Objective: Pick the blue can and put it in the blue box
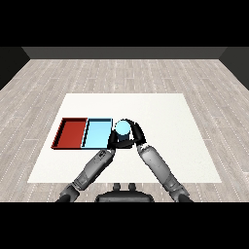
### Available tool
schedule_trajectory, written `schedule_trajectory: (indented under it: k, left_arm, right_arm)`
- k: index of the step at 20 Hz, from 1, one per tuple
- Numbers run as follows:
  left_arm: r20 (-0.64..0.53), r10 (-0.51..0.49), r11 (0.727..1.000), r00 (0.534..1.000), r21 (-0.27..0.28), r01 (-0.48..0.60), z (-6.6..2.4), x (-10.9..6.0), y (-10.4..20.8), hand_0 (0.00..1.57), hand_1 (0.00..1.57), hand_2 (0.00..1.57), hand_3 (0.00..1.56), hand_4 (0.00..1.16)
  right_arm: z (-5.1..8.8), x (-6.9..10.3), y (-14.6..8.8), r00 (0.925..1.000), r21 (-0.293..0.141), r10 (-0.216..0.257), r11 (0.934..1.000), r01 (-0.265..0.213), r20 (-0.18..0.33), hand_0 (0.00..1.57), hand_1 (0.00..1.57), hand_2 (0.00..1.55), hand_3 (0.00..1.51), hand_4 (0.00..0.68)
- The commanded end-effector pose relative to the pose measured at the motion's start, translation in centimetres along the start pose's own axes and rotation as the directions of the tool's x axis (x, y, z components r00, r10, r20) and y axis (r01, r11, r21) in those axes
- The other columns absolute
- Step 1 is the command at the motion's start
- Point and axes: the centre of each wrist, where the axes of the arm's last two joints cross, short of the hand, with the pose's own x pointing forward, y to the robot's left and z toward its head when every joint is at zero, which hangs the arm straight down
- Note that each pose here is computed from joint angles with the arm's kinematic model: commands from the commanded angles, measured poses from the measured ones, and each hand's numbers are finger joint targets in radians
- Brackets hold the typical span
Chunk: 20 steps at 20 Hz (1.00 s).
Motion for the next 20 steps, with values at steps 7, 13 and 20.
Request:
schedule_trajectory:
  k: [7,13,20]
  left_arm:
    - [0.043,-0.003,1.000,0.999,0.026,0.002,0.50,0.4,-0.5,1.57,1.57,1.57,1.49,1.13]
    - [0.034,-0.035,0.999,0.999,0.029,0.034,1.07,-0.9,1.6,1.57,1.57,1.57,1.49,1.13]
    - [-0.027,-0.113,0.987,0.993,0.114,0.115,0.08,-0.4,5.9,1.57,1.57,1.57,1.48,1.13]
  right_arm:
    - [0.5,0.2,-0.7,0.9994,0.037,0.035,0.9987,-0.035,-0.004,0.00,0.00,0.00,0.00,0.000]
    - [1.3,1.4,-0.5,0.9997,-0.006,-0.018,0.9998,0.018,-0.014,0.00,0.00,0.00,0.00,0.000]
    - [3.1,-0.6,-5.9,0.9968,-0.168,-0.073,0.9835,0.066,-0.034,0.00,0.00,0.00,0.00,0.000]
